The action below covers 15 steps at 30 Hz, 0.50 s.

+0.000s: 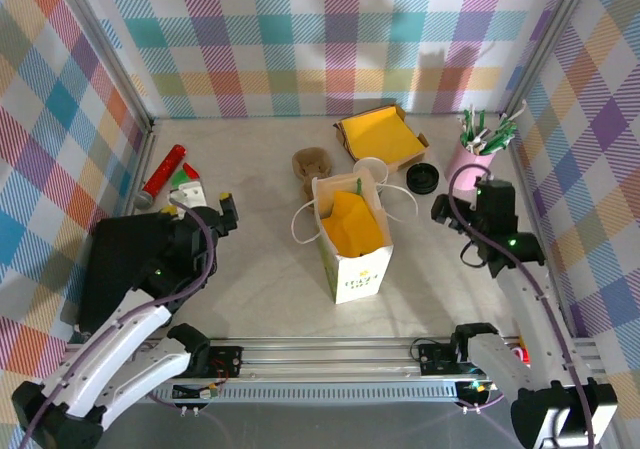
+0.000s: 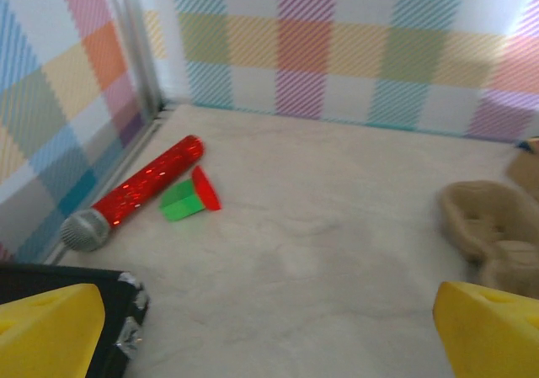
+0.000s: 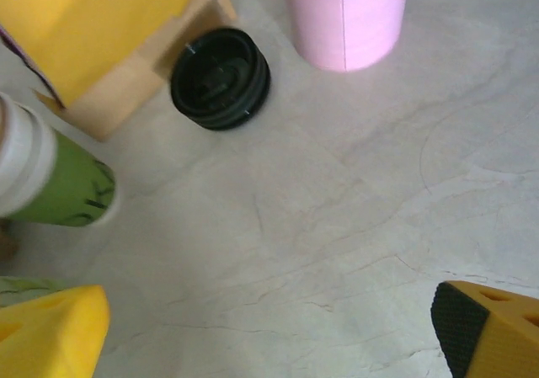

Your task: Pack the takeout coffee

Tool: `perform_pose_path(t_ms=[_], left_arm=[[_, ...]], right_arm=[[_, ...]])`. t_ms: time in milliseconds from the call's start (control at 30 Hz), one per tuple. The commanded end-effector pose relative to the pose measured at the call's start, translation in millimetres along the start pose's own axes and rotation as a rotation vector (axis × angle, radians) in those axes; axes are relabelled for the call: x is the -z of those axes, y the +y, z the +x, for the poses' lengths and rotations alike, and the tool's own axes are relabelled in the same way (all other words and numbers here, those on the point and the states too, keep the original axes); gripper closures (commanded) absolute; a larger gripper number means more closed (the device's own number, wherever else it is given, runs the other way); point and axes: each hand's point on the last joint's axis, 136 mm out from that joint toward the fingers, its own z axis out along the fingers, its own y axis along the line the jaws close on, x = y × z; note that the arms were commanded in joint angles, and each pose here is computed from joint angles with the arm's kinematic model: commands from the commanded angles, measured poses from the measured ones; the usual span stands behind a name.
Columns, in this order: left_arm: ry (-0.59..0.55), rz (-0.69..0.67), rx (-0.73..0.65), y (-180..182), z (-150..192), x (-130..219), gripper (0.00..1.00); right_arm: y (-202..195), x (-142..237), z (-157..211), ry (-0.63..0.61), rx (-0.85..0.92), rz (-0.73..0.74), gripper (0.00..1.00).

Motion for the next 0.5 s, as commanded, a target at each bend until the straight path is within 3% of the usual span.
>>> perform_pose_path(t_ms=[0, 233, 467], left_arm=[[-0.043, -0.06, 0.067, 18, 9, -19, 0.0], [-0.018, -0.163, 0.088, 57, 63, -52, 0.0], [-0.021, -0.082, 0.072, 42, 89, -85, 0.0]], right_arm=[[-4, -16, -24, -0.197, 0.018, 0.003, 0.01], [-10, -63, 7, -0.262, 0.155, -0.005, 0.01], [11, -78, 13, -0.329, 0.258, -0.132, 0.01]])
